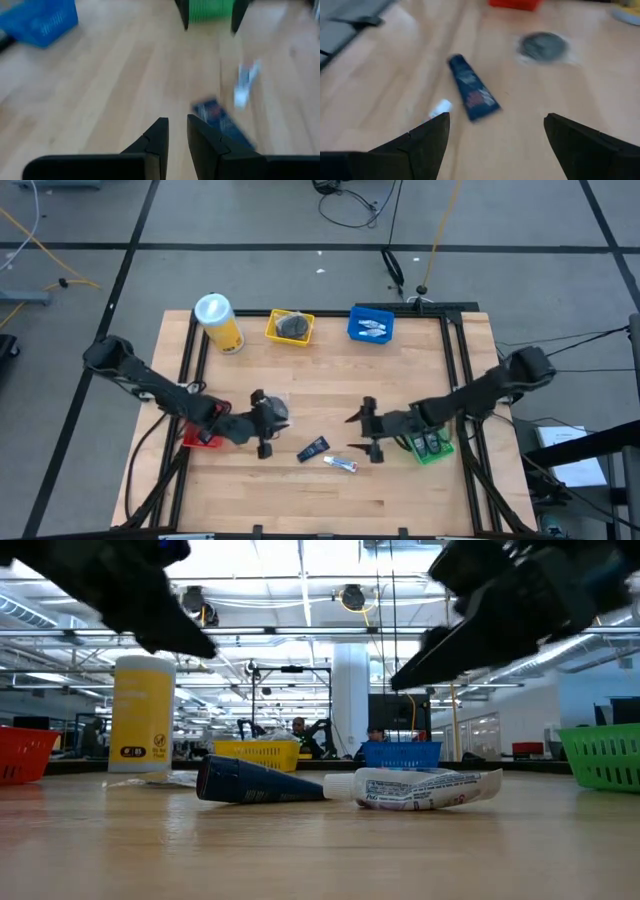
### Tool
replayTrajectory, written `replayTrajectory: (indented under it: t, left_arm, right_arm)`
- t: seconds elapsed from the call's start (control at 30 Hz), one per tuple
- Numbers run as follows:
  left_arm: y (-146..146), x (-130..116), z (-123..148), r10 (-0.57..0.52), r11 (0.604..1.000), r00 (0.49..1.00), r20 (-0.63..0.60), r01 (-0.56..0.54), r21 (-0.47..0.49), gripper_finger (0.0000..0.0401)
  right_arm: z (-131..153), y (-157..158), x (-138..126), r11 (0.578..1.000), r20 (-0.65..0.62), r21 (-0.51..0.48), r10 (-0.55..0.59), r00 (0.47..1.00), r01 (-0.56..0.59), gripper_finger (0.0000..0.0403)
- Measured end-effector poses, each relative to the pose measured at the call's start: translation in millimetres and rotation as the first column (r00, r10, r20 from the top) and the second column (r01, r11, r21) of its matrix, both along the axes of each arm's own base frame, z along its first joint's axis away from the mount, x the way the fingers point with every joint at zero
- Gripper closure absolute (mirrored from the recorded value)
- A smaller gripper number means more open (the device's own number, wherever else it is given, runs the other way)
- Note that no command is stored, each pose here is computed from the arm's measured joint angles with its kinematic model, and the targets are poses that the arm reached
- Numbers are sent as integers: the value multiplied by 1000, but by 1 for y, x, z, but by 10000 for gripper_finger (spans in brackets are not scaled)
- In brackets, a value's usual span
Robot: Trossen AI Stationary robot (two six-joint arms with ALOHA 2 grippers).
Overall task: Pick & Place Travel size toiletries
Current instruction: Put the blue shaving cream into the red bin
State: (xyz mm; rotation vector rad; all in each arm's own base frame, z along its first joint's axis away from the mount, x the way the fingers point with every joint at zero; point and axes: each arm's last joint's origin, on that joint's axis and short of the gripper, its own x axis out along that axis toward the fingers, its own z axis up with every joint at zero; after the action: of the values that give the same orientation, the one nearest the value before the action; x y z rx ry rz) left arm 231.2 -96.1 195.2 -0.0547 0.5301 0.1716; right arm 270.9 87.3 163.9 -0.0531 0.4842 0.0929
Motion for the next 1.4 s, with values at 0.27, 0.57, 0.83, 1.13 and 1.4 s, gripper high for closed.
replayTrajectory:
  t: [0.27, 0.57, 0.83, 1.13, 1.4]
  left_arm:
    - [-23, -10, 0, -26, 998, 996, -84, 21, -65, 329]
    - [-30, 17, -24, 56, 986, 998, -11, -57, -157, 301]
    - [-32, 43, -47, 24, 977, 1000, -8, -25, -211, 134]
    - [-47, 77, -68, 46, 975, 991, -122, -71, -213, 65]
    - [-44, 93, -86, 69, 971, 967, -245, -122, -205, 125]
  right_arm:
    - [-30, 2, 36, 988, 101, -21, 157, 982, -156, 90]
    - [-5, -1, 16, 995, -32, -95, 39, 999, -41, 90]
    - [16, -3, -11, 993, -70, -112, -33, 997, 25, 90]
    - [2, -9, -27, 997, -12, -76, -34, 999, 33, 90]
    - [1, -9, -28, 998, 13, -57, -39, 999, 39, 90]
